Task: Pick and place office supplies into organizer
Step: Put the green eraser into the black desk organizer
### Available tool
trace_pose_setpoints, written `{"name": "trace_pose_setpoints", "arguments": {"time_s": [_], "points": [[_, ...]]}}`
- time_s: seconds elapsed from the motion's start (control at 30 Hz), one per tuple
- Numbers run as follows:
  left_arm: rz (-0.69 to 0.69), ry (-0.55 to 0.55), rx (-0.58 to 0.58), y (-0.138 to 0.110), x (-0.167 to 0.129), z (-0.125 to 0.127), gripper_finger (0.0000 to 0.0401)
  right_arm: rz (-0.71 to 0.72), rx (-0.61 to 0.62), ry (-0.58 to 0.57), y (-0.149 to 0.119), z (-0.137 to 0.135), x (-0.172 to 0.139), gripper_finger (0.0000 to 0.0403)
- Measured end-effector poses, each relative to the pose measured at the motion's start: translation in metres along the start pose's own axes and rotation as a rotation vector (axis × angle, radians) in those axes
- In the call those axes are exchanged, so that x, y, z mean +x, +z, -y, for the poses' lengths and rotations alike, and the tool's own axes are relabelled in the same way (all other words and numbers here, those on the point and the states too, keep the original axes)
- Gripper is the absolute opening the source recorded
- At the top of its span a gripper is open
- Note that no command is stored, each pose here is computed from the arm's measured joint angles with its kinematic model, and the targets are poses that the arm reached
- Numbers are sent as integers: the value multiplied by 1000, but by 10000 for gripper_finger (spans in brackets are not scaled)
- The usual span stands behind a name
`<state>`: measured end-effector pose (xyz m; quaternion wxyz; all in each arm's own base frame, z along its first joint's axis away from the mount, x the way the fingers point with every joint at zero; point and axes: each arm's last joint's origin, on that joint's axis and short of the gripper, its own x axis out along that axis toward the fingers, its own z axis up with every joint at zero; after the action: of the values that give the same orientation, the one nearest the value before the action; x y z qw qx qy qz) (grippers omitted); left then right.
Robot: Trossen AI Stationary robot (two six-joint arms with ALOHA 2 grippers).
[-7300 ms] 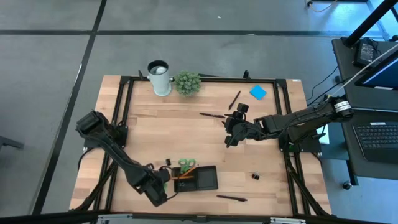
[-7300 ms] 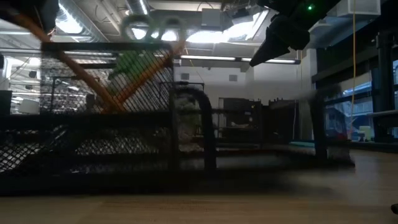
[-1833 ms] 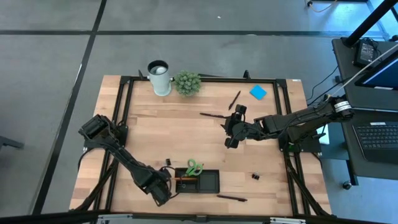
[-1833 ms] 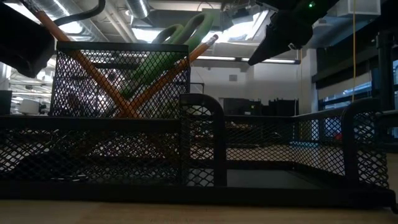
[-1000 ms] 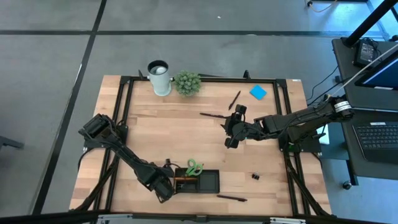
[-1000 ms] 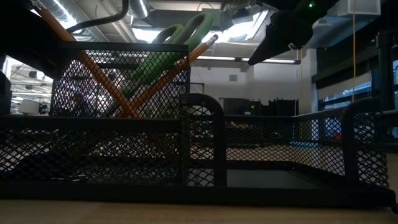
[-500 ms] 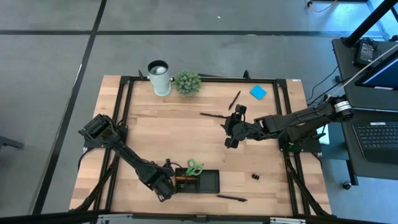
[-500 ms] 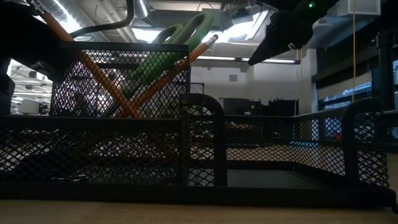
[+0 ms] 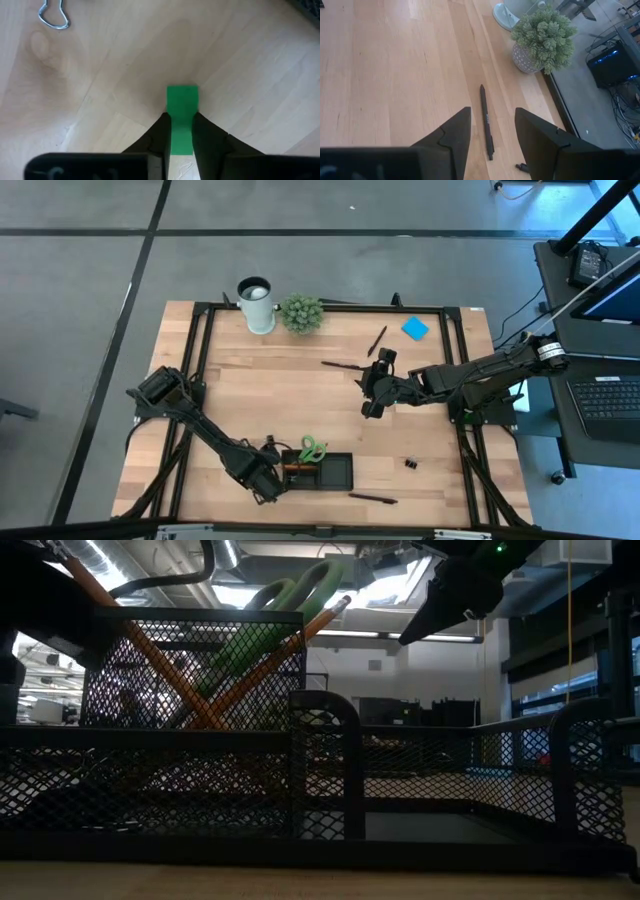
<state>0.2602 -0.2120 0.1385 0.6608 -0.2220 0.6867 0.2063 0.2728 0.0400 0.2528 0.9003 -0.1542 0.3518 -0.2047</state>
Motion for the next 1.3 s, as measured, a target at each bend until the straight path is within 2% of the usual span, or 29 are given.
{"name": "trace_pose_setpoints", "arguments": {"time_s": [0.13, 0.27, 0.83, 1.13, 1.23, 1.3], "points": [[21, -11, 13, 0, -9, 3, 51, 0, 0, 0, 0, 0, 0, 156], [28, -41, -30, -3, -20, 3, 49, 0, -4, 0, 0, 0, 0, 156], [34, -158, -185, -41, -54, 3, 49, 0, -4, 0, 0, 0, 0, 156], [59, -435, -115, -52, -66, 28, 49, 0, -4, 0, 0, 0, 0, 156], [163, -517, -57, -50, -70, 36, 49, 0, -3, 0, 0, 0, 0, 156], [245, -533, -21, -46, -72, 38, 49, 0, -1, 0, 0, 0, 0, 156]]}}
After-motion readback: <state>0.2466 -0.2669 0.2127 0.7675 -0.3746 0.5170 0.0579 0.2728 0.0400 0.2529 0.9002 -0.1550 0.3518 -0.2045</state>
